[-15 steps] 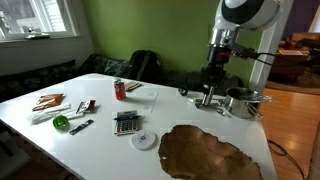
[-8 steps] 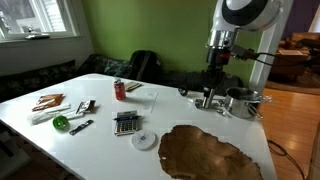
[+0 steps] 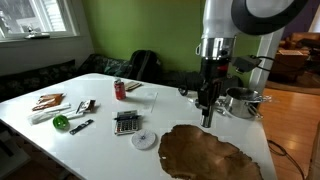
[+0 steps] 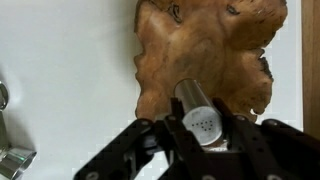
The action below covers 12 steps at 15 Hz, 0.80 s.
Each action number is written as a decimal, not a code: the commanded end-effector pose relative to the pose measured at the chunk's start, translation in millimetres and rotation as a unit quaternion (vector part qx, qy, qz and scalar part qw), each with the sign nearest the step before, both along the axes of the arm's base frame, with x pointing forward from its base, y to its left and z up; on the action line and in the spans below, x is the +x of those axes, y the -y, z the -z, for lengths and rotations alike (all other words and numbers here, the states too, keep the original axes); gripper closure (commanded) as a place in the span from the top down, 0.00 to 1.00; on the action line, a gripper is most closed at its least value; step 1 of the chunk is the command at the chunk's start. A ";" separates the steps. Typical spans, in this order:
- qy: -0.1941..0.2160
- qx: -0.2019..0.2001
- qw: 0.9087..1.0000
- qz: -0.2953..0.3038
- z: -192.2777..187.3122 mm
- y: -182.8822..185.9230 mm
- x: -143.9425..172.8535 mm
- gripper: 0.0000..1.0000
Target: Put the silver bottle on the brown object
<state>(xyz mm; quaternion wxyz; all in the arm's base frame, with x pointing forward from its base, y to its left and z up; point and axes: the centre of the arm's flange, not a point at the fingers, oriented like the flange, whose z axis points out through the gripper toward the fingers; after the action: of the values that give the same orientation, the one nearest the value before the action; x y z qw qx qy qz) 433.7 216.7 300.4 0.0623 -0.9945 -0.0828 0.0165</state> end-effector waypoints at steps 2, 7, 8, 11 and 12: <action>0.003 0.000 1.000 -0.001 1.2 -1.1 -1.5 0.36; 0.025 0.009 0.999 -0.018 26.2 -35.1 -9.3 0.11; 0.028 0.009 0.999 -0.022 30.9 -42.6 -12.5 0.11; 0.027 -0.005 0.999 -0.021 48.7 -62.6 -26.2 0.11; 0.026 -0.016 0.999 -0.018 53.1 -65.3 -28.9 0.11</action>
<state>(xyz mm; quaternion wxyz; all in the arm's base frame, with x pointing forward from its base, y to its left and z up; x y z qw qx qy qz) 413.8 268.7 266.5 0.0674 -0.9916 -0.1106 -0.0063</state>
